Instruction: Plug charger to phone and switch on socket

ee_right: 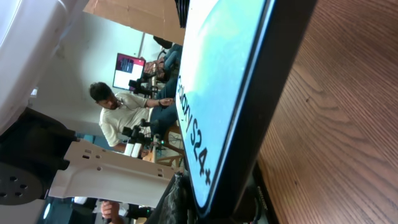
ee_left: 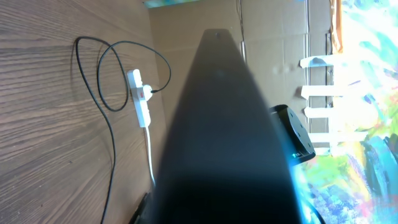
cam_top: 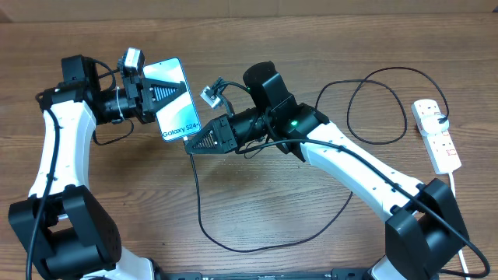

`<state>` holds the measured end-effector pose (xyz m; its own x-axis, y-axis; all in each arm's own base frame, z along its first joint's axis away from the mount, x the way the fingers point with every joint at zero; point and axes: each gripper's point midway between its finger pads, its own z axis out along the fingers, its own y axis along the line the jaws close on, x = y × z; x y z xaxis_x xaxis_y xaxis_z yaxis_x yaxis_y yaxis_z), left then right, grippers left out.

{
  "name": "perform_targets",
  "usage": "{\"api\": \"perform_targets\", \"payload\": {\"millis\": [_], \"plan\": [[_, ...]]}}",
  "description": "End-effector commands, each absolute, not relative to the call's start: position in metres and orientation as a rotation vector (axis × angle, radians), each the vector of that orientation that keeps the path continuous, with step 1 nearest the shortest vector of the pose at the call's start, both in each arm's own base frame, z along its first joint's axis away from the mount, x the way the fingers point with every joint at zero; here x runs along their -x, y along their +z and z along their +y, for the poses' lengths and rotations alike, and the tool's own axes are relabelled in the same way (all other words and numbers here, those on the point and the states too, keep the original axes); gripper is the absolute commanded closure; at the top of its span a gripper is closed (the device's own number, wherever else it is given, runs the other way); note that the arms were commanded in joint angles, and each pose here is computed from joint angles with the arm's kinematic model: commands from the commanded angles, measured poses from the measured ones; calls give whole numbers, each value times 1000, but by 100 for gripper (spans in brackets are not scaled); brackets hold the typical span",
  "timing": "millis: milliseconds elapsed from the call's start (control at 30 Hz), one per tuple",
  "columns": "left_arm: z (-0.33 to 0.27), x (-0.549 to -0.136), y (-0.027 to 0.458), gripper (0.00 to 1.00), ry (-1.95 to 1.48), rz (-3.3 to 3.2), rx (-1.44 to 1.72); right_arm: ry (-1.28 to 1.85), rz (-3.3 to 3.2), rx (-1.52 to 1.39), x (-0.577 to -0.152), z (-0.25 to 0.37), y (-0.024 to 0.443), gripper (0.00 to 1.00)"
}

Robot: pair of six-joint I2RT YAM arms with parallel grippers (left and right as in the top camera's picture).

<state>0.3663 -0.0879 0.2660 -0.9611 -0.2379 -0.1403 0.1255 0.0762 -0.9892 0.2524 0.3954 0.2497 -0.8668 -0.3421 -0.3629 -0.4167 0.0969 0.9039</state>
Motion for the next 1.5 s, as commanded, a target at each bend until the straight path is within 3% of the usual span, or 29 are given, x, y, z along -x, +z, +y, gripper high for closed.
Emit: {"api": "perform_targets", "payload": {"millis": [0,1467], "plan": [[-88,-364,287,96,-1979,2043,66,1894,2263,784,-256,397,254,96],[-88,-364,287,96,-1965,2035,42,1905,2330,688,-259,398,252,96]]}}
